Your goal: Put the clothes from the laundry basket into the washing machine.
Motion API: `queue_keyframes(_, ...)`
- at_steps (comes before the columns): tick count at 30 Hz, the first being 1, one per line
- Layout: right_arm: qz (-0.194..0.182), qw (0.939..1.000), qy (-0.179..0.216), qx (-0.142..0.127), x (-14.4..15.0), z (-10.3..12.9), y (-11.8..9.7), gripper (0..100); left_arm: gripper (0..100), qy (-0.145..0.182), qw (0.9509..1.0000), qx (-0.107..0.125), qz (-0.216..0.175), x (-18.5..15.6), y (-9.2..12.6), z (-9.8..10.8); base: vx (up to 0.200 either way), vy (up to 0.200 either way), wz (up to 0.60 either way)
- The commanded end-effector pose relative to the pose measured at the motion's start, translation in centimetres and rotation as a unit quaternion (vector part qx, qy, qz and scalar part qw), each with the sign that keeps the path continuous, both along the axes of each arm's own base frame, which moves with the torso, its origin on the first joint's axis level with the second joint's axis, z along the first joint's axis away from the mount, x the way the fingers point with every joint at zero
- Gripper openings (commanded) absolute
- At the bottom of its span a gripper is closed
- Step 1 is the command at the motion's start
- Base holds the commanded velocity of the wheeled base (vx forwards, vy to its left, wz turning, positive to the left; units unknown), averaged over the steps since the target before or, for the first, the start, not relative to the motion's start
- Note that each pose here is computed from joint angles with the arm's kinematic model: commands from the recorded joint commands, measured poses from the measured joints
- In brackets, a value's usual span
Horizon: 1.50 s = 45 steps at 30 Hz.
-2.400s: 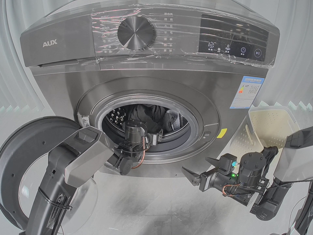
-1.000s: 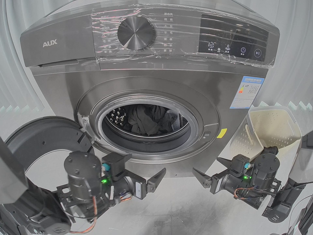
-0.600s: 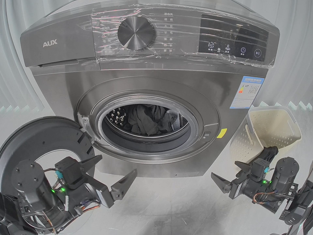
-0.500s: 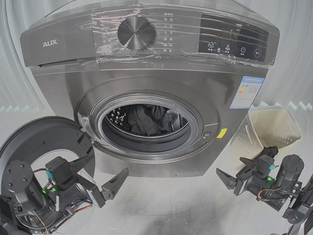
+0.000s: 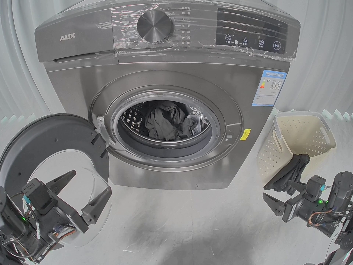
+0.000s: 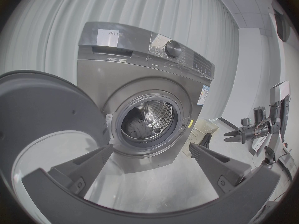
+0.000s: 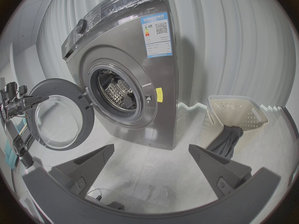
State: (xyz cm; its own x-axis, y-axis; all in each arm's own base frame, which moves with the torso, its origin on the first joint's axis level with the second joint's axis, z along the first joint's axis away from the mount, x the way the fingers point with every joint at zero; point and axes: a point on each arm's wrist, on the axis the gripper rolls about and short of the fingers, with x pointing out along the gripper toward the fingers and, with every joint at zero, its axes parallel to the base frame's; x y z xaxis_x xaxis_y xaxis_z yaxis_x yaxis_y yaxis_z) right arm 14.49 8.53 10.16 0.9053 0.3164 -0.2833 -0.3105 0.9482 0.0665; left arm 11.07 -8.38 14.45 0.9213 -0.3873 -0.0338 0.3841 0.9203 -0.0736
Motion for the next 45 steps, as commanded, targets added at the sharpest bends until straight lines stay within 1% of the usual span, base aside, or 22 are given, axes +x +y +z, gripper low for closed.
queue_keyframes(1, -0.023, 0.9992, -0.028, 0.019, -2.7, 1.7, -2.3, 100, 100, -0.025, 0.9993, -0.005, 0.029, -1.3, 1.9, 0.3, -0.2, 0.0, 0.0)
queue_keyframes(3, -0.034, 0.9988, -0.03, 0.018, -3.2, 1.9, -2.7, 100, 100, -0.031, 0.9991, -0.004, 0.028, -1.8, 2.3, 0.5, -0.2, 0.0, 0.0)
queue_keyframes(6, -0.062, 0.997, -0.042, 0.02, -4.7, 2.4, -3.7, 100, 100, -0.03, 0.999, 0.012, 0.032, -3.3, 3.4, 0.3, -0.2, 0.0, 0.0)
queue_keyframes(10, -0.087, 0.9943, -0.056, 0.027, -5.5, 2.7, -4.7, 100, 100, -0.025, 0.9988, 0.013, 0.041, -4.7, 4.7, 0.0, 0.0, 0.0, 0.0)
queue_keyframes(13, -0.111, 0.9915, -0.061, 0.028, -7.2, 2.6, -6.0, 100, 100, 0.0, 0.9978, 0.026, 0.062, -6.8, 6.4, -1.4, 0.0, 0.0, 0.0)
queue_keyframes(18, -0.134, 0.9882, -0.069, 0.029, -9.2, 2.2, -7.2, 100, 100, 0.011, 0.9958, 0.028, 0.087, -8.8, 7.8, -2.8, 0.0, 0.0, 0.0)
queue_keyframes(19, -0.156, 0.9849, -0.07, 0.029, -10.3, 1.8, -7.8, 100, 100, 0.012, 0.994, 0.017, 0.107, -9.4, 8.3, -3.3, 0.0, 0.0, 0.0)
queue_keyframes(20, -0.157, 0.9846, -0.071, 0.029, -10.4, 1.8, -7.9, 100, 100, 0.011, 0.9939, 0.017, 0.109, -9.5, 8.3, -3.3, 0.0, 0.0, 0.0)
queue_keyframes(22, -0.191, 0.977, -0.093, 0.022, -12.2, 1.2, -8.6, 100, 100, 0.003, 0.9893, 0.013, 0.145, -10.3, 8.8, -3.9, 0.0, 0.0, 0.0)
queue_keyframes(24, -0.194, 0.9732, -0.123, 0.002, -13.6, 0.7, -8.9, 100, 100, 0.003, 0.9855, 0.013, 0.169, -10.8, 9.0, -4.3, 0.0, 0.0, 0.0)
queue_keyframes(26, -0.194, 0.9716, -0.135, -0.011, -14.6, -0.1, -9.0, 100, 100, -0.007, 0.9825, 0.01, 0.186, -11.3, 9.1, -4.6, 0.0, 0.0, 0.0)
queue_keyframes(28, -0.194, 0.9702, -0.145, -0.019, -15.4, -0.6, -9.0, 100, 100, -0.01, 0.9823, 0.011, 0.187, -11.6, 9.1, -4.8, 0.0, 0.0, 0.0)
queue_keyframes(32, -0.177, 0.9716, -0.154, -0.025, -16.4, -1.6, -8.8, 100, 100, -0.022, 0.9828, 0.006, 0.183, -11.9, 9.1, -4.9, 0.0, 0.0, 0.0)
queue_keyframes(35, -0.169, 0.9743, -0.148, -0.018, -16.9, -2.0, -8.5, 100, 100, -0.033, 0.9806, 0.003, 0.193, -12.5, 8.9, -5.4, 0.0, 0.0, 0.0)
queue_keyframes(37, -0.185, 0.9706, -0.153, -0.021, -16.9, -1.9, -8.6, 100, 100, -0.026, 0.9792, 0.008, 0.201, -12.6, 8.8, -5.6, 0.0, 0.0, 0.0)
queue_keyframes(38, -0.22, 0.962, -0.159, -0.029, -16.8, -1.9, -8.8, 100, 100, -0.015, 0.9771, 0.021, 0.211, -12.6, 8.8, -5.9, 0.0, 0.0, 0.0)
queue_keyframes(39, -0.233, 0.9585, -0.161, -0.032, -16.9, -2.0, -8.8, 100, 100, -0.013, 0.9762, 0.025, 0.215, -12.6, 8.9, -6.0, 0.0, 0.0, 0.0)
queue_keyframes(40, -0.235, 0.9579, -0.162, -0.033, -16.9, -2.0, -8.8, 100, 100, -0.013, 0.9757, 0.027, 0.217, -12.6, 8.9, -6.0, 0.0, 0.0, 0.0)
queue_keyframes(41, -0.248, 0.9545, -0.162, -0.037, -16.9, -2.0, -8.9, 100, 100, -0.014, 0.9733, 0.033, 0.227, -12.6, 8.9, -6.0, 0.0, 0.0, 0.0)
queue_keyframes(42, -0.239, 0.9573, -0.159, -0.036, -16.9, -2.0, -8.9, 100, 100, -0.014, 0.9714, 0.038, 0.234, -12.6, 8.8, -6.0, 0.0, 0.0, 0.0)
queue_keyframes(44, -0.194, 0.9679, -0.158, -0.025, -16.8, -2.0, -8.7, 100, 100, -0.023, 0.9688, 0.022, 0.246, -12.8, 8.7, -6.0, 0.0, 0.0, 0.0)
queue_keyframes(45, -0.169, 0.9741, -0.149, -0.012, -16.7, -2.4, -8.5, 100, 100, -0.035, 0.9706, 0.01, 0.238, -13.1, 8.5, -6.1, 0.0, 0.0, 0.0)
